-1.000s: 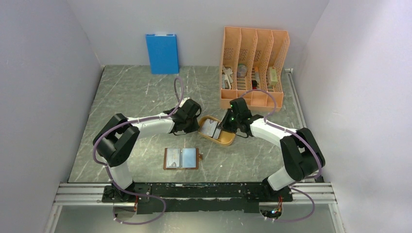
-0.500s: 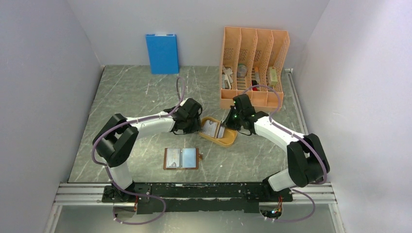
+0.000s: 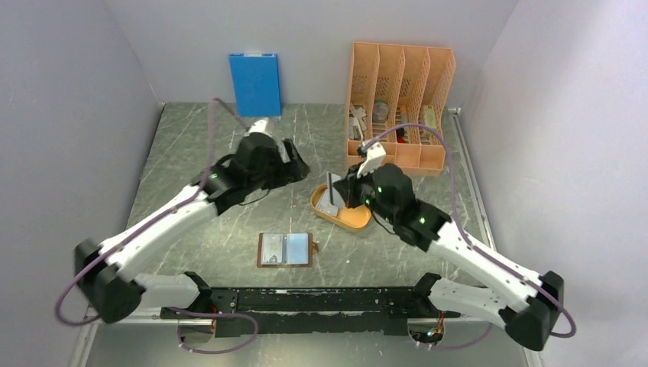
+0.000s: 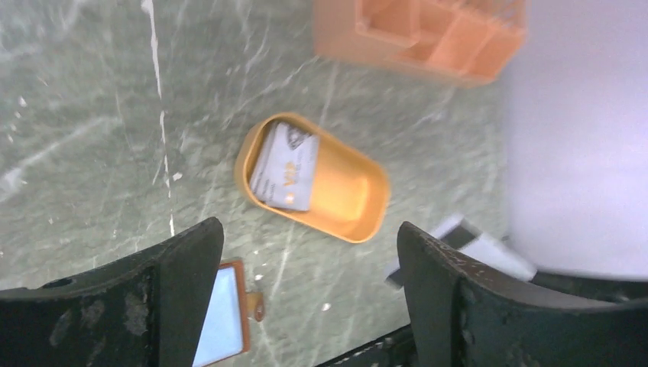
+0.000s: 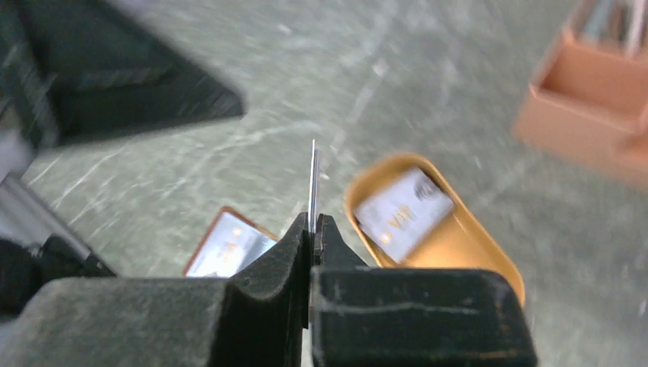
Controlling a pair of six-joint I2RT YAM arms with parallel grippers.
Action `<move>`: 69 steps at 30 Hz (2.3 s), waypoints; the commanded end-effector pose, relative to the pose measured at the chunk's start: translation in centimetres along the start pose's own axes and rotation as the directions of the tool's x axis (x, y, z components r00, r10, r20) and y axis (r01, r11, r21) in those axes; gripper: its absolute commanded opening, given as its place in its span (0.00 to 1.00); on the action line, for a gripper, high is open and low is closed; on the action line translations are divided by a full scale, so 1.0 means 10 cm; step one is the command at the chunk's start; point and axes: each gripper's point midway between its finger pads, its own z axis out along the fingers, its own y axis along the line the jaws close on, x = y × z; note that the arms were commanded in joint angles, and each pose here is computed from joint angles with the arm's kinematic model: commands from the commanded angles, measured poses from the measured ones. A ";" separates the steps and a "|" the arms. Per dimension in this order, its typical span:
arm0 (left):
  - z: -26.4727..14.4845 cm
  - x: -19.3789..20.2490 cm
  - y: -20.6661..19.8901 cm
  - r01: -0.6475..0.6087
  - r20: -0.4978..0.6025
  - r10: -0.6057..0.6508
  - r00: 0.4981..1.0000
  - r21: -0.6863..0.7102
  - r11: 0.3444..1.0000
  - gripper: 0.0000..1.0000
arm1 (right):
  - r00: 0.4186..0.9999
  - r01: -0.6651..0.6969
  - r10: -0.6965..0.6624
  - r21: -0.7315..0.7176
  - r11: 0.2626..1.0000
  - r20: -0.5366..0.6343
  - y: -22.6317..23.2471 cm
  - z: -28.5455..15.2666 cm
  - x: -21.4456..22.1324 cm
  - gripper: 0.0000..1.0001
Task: Put the credit cards into the card holder
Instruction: Pick up the credit card from the storage box.
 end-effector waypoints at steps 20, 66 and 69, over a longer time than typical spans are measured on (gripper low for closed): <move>-1.67 -0.26 -1.05 0.214 -0.176 -0.138 0.975 0.555 0.804 0.97 | -0.072 0.716 -0.896 0.648 0.260 0.439 1.27 -1.18 -1.07 0.00; -1.52 -0.91 -0.60 0.034 0.230 -0.156 0.961 0.461 0.887 0.05 | 0.612 0.727 -0.597 -0.070 0.683 0.519 1.62 -0.97 -0.50 0.76; -1.61 -0.92 -0.51 -0.038 0.317 -0.128 0.940 0.468 0.883 0.05 | 0.838 0.428 -0.264 -0.275 0.861 0.478 1.54 -1.00 -0.63 0.80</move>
